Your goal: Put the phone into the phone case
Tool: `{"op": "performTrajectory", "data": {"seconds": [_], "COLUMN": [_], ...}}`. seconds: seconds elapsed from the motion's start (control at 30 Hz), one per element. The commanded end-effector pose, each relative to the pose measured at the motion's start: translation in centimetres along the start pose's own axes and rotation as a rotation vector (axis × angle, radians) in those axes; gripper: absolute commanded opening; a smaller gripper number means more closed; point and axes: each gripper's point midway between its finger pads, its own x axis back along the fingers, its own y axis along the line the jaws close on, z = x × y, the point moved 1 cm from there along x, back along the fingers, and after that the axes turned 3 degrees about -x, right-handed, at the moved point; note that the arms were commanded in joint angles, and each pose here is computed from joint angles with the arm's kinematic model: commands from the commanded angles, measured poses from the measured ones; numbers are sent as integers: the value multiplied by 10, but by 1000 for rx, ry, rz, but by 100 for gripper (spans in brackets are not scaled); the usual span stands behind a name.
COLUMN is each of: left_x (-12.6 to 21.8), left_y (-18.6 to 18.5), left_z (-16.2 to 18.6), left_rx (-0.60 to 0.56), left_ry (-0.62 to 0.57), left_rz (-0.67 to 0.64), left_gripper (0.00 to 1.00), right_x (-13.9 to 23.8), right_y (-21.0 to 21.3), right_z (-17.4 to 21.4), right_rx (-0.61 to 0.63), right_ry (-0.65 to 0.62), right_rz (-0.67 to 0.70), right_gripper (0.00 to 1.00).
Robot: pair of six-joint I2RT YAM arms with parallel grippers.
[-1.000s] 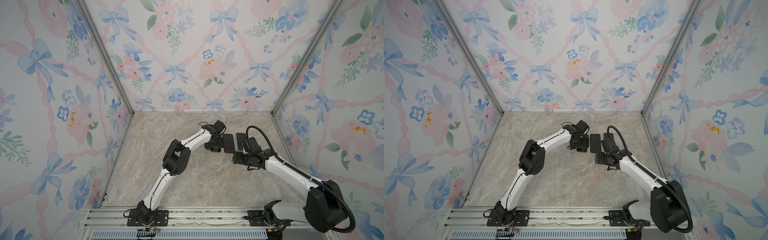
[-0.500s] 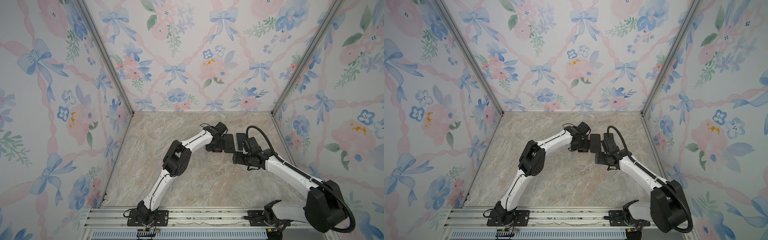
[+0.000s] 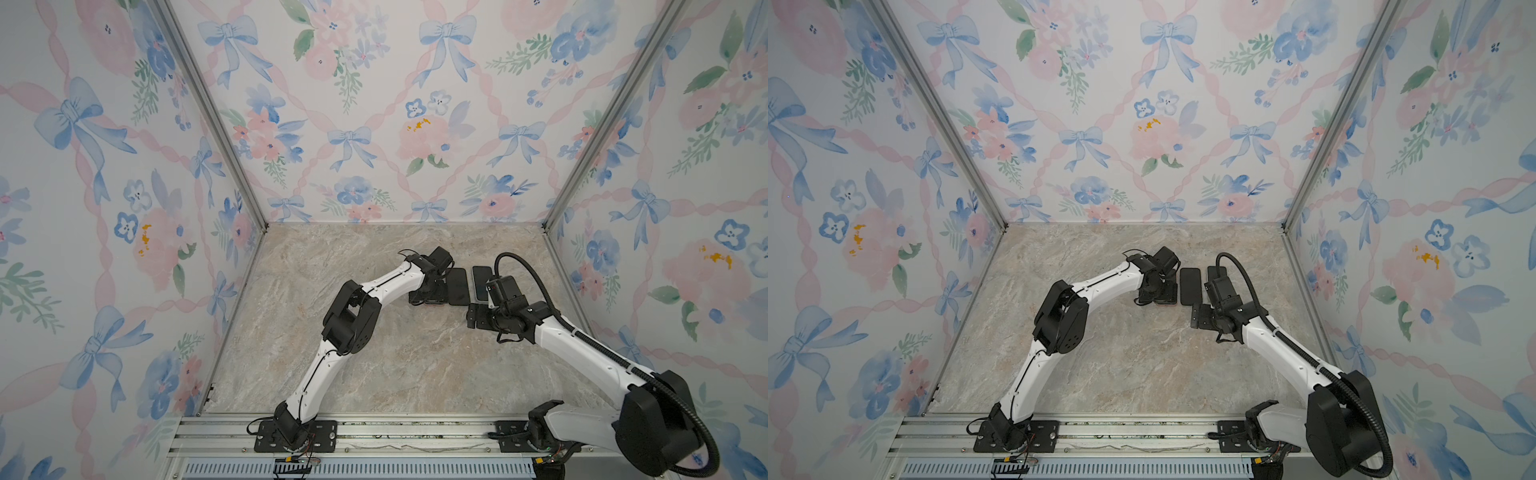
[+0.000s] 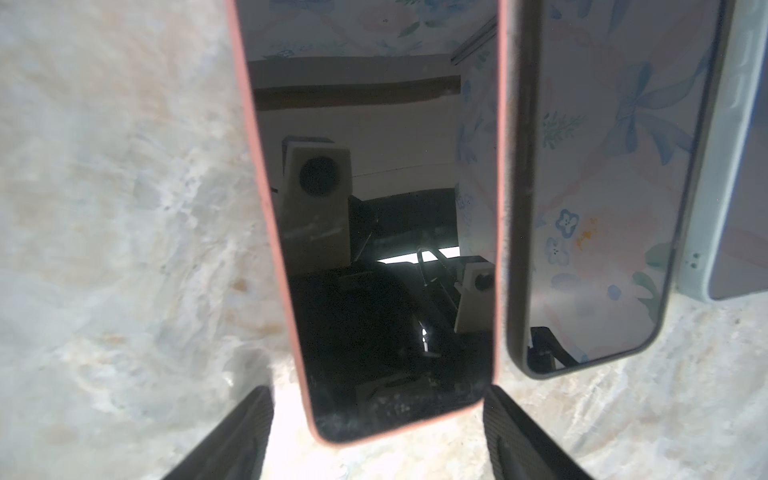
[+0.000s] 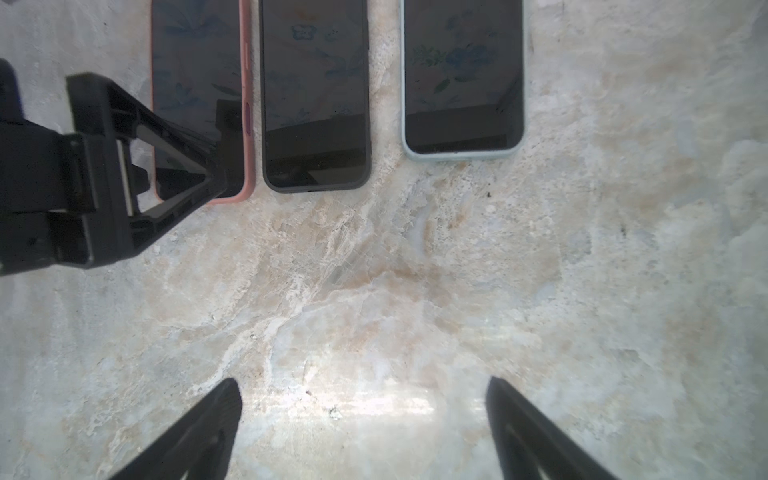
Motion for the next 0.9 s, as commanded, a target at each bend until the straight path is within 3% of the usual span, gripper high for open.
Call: {"op": "performTrajectory", "data": {"seconds": [0.0, 0.23, 0.4, 0.47, 0.57, 0.73, 0.87], "left_x": [40, 99, 139, 153, 162, 168, 189], "left_y": [6, 29, 49, 62, 91, 142, 167], "left_z": [-3, -1, 13, 18, 25, 53, 67], "left_rx": [-44, -98, -161, -189, -214, -321, -309], "left_ry": [-70, -259, -404, -477, -596, -810, -988], "left_rz": [-51, -77, -30, -52, -113, -242, -159], "left_gripper": [81, 81, 92, 98, 98, 98, 97], "right_x": [8, 28, 29, 24, 15, 5, 7], "right_y": [-7, -53, -68, -73, -87, -89, -89], "right_z": [-14, -51, -54, -49, -49, -57, -64], "right_rx": [34, -24, 159, 182, 191, 223, 205], "right_ry": [-81, -321, -492, -506, -560, -692, -775], "right_rz": [19, 208, 292, 310, 371, 361, 325], "right_gripper": [94, 94, 97, 97, 98, 97, 97]}}
